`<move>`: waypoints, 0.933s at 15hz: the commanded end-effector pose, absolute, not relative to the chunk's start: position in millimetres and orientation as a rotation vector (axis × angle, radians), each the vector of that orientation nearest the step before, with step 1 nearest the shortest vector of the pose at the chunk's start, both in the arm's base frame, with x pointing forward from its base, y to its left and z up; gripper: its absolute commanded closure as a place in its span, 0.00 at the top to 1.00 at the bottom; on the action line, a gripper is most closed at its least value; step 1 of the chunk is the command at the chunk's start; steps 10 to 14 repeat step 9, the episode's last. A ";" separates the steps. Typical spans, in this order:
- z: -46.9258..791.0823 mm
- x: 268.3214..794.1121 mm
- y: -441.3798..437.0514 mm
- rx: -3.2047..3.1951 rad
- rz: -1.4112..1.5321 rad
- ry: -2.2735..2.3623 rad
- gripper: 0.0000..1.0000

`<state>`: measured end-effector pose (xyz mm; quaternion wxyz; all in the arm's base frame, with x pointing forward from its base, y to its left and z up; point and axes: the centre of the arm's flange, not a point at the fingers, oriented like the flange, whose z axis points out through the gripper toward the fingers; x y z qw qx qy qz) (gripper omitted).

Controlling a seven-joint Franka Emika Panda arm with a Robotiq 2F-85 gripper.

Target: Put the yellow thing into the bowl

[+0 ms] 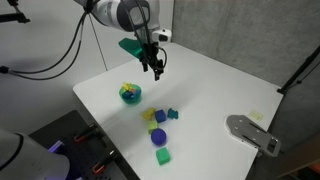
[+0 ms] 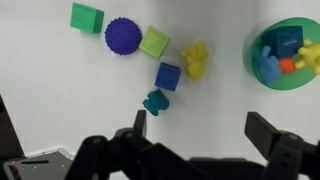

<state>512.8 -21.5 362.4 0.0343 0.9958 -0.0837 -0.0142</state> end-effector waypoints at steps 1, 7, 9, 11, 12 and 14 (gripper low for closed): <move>403.8 477.2 -33.5 3.097 -0.098 -0.196 1.00; 417.4 466.0 -35.6 3.087 -0.149 -0.167 1.00; 419.2 458.9 -36.1 3.088 -0.167 -0.156 1.00; 419.2 458.9 -36.1 3.088 -0.167 -0.156 1.00; 419.2 458.9 -36.1 3.088 -0.167 -0.156 1.00; 419.2 458.9 -36.1 3.088 -0.167 -0.156 1.00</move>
